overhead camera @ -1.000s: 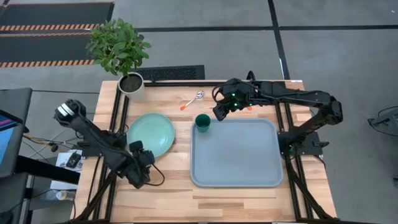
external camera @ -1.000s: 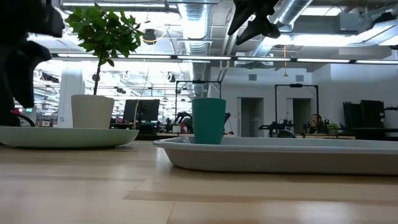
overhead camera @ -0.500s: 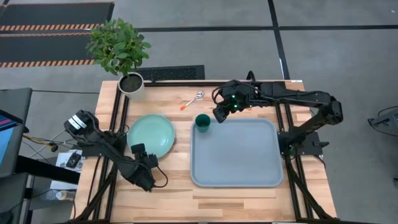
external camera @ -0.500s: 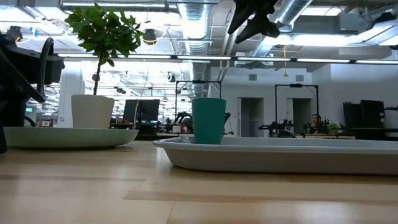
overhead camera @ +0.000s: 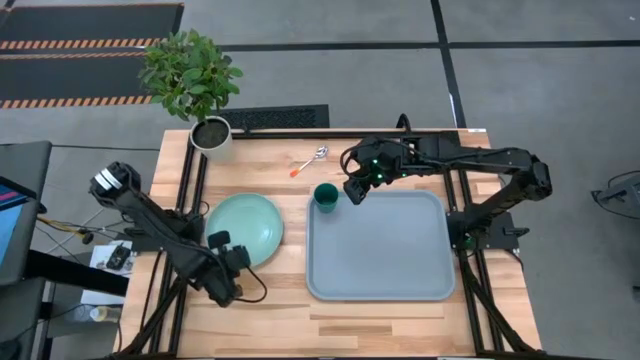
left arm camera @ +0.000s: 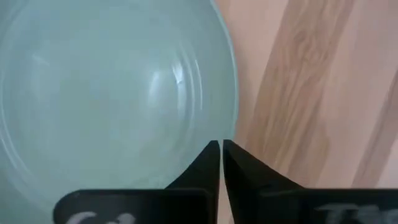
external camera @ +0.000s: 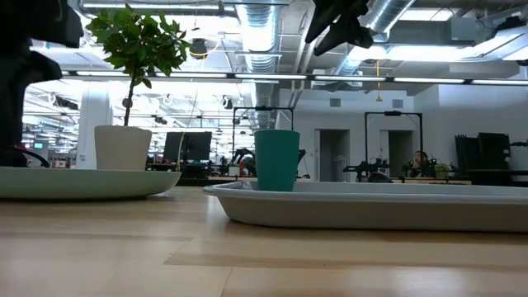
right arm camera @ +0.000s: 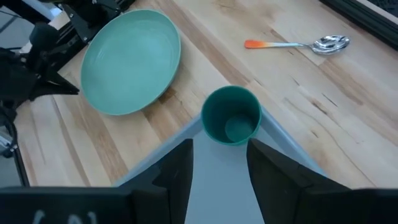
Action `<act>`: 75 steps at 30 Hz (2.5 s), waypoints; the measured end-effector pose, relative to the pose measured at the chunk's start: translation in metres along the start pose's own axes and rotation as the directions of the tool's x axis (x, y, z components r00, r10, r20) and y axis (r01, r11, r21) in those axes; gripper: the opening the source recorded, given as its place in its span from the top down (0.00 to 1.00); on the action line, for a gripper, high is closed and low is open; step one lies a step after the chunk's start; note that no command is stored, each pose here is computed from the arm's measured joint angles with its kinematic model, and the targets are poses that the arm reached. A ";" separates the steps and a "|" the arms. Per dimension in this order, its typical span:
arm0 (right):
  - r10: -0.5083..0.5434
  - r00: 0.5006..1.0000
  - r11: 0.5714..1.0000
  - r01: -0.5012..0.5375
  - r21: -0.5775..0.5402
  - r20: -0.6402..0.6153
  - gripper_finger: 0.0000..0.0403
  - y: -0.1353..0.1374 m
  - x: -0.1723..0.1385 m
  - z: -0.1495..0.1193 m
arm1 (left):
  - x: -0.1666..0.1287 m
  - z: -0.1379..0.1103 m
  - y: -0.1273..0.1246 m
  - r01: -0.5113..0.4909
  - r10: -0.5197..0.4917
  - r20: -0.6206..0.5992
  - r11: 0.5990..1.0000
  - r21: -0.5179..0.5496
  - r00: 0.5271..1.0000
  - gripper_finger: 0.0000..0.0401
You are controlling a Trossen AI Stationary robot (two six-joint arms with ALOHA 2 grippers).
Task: Pick and place plate/cup/fork/spoon on tray
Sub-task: Put the green plate on the blue tray at the bottom of the green plate
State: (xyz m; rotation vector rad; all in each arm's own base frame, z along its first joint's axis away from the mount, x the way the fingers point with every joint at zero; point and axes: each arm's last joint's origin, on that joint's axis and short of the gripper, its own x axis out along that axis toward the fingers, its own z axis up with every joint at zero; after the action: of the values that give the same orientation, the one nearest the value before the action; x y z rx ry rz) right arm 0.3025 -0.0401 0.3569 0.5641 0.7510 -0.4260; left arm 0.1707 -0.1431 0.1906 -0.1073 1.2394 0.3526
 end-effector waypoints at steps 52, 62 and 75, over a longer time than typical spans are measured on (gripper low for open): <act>-0.015 1.000 1.000 0.015 -0.015 -0.019 0.63 -0.001 0.000 -0.002 | 0.015 -0.004 0.001 0.094 -0.091 -0.033 0.988 0.122 0.995 1.00; -0.013 1.000 1.000 0.013 -0.006 -0.020 0.61 -0.001 0.000 -0.002 | -0.033 0.025 -0.009 0.078 -0.096 0.054 0.963 0.259 0.994 1.00; 0.113 0.988 0.993 -0.109 0.039 -0.103 0.62 0.002 0.000 -0.004 | -0.081 0.045 -0.012 0.140 -0.175 0.035 0.875 0.463 0.984 1.00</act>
State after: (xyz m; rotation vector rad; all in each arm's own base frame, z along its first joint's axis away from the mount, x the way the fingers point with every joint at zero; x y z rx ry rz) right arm 0.3013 -0.0357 0.3554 0.6601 0.8097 -0.3078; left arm 0.1929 -0.1588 0.2800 0.2115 1.1993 -0.0862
